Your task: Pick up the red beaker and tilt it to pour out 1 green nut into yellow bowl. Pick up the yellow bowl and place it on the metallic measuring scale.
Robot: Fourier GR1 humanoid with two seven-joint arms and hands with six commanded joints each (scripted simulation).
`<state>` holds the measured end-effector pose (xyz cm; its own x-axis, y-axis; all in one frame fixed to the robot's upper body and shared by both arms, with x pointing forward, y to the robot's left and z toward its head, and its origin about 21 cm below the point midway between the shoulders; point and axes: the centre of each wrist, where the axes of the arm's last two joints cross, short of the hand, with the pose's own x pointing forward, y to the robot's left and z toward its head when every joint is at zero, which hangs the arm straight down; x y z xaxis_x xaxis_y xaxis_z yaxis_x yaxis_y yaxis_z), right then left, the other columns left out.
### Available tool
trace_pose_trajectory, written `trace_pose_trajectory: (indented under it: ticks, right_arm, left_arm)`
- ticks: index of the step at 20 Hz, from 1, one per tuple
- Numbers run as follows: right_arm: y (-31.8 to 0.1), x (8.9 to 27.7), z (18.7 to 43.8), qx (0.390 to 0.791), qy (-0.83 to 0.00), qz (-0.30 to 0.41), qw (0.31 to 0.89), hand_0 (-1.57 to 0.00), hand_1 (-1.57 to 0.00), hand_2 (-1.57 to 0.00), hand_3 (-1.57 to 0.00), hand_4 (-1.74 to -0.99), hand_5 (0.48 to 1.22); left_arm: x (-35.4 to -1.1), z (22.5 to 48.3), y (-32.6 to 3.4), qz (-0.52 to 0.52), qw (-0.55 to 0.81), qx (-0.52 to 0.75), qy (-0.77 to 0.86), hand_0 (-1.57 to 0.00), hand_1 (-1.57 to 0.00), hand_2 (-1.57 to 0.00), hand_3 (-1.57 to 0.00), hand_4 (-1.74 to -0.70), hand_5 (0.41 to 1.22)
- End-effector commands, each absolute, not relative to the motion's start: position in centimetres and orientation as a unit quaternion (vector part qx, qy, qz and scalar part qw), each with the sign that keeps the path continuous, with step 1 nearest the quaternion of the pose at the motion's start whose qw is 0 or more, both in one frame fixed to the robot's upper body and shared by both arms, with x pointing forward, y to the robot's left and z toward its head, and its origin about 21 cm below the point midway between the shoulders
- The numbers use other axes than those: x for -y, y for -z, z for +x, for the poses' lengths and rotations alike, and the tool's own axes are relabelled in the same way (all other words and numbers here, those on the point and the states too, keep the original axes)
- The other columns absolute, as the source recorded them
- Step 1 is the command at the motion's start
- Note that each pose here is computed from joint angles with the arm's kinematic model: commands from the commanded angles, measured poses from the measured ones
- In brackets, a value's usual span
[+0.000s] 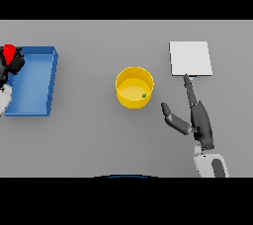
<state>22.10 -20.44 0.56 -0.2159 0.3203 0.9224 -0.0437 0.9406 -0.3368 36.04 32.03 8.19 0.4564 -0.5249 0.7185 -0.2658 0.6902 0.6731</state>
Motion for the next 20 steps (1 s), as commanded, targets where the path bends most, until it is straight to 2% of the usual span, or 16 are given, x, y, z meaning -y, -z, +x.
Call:
trace_pose_trajectory:
  ticks: [1, 3, 4, 6, 7, 9, 12, 14, 17, 19, 20]
  right_arm:
    - [-0.5, 20.1, 22.1, 0.765, -0.148, -0.089, 0.620, 0.00, 0.00, 0.00, 0.00, -1.021, 0.636]
    - [-0.1, 20.3, 22.0, 0.763, -0.147, -0.096, 0.622, 0.00, 0.00, 0.00, 0.00, -1.017, 0.635]
    - [-0.1, 20.8, 22.0, 0.761, -0.147, -0.098, 0.624, 0.00, 0.00, 0.00, 0.00, -1.012, 0.634]
    - [-0.3, 20.8, 21.8, 0.769, -0.143, -0.090, 0.616, 0.00, 0.00, 0.00, 0.00, -1.007, 0.635]
    - [-0.3, 20.7, 22.1, 0.766, -0.140, -0.090, 0.621, 0.00, 0.00, 0.00, 0.00, -1.004, 0.636]
    - [0.2, 20.3, 22.3, 0.760, -0.143, -0.089, 0.628, 0.00, 0.00, 0.00, 0.00, -1.005, 0.634]
    - [0.0, 20.6, 22.1, 0.770, -0.144, -0.090, 0.614, 0.00, 0.00, 0.00, 0.00, -1.011, 0.639]
    - [-0.1, 20.5, 21.8, 0.772, -0.146, -0.090, 0.612, 0.00, 0.00, 0.00, 0.00, -1.012, 0.639]
    - [-0.6, 20.6, 22.2, 0.762, -0.153, -0.097, 0.622, 0.00, 0.00, 0.00, 0.00, -1.021, 0.640]
    - [-0.9, 20.8, 22.5, 0.755, -0.192, -0.093, 0.620, 0.00, 0.00, 0.00, 0.00, -1.014, 0.666]
    - [-1.5, 20.7, 23.5, 0.750, -0.221, -0.088, 0.617, 0.00, 0.00, 0.00, 0.00, -1.005, 0.669]
  left_arm:
    - [-32.6, 35.6, -8.1, 0.393, 0.761, 0.507, 0.096, -1.57, -1.57, -1.57, -1.56, -1.65, 0.941]
    - [-32.6, 35.2, -8.1, 0.395, 0.761, 0.502, 0.111, -1.57, -1.57, -1.56, -1.54, -1.40, 0.848]
    - [-32.7, 35.2, -8.4, 0.396, 0.763, 0.498, 0.115, -1.57, -1.54, -1.50, -1.47, -1.28, 0.810]
    - [-33.0, 34.8, -8.3, 0.386, 0.764, 0.501, 0.128, -1.39, -1.22, -1.21, -1.14, -1.07, 0.749]
    - [-32.8, 34.7, -8.2, 0.385, 0.766, 0.497, 0.132, -1.21, -1.00, -1.02, -0.95, -1.00, 0.720]
    - [-32.4, 34.7, -7.9, 0.379, 0.772, 0.489, 0.149, -0.77, -0.64, -0.65, -0.61, -0.92, 0.677]
    - [-32.6, 34.7, -7.5, 0.384, 0.770, 0.474, 0.185, -0.39, -0.33, -0.33, -0.31, -0.84, 0.657]
    - [-32.8, 34.6, -7.0, 0.381, 0.768, 0.476, 0.193, -0.25, -0.21, -0.21, -0.20, -0.81, 0.657]
    - [-33.0, 34.7, -7.0, 0.387, 0.757, 0.492, 0.190, -0.13, -0.11, -0.11, -0.10, -0.79, 0.649]
    - [-32.6, 34.5, -7.1, 0.386, 0.749, 0.505, 0.190, -0.08, -0.07, -0.07, -0.07, -0.77, 0.655]
    - [-32.5, 34.7, -7.3, 0.387, 0.746, 0.507, 0.192, -0.07, -0.05, -0.06, -0.05, -0.76, 0.657]
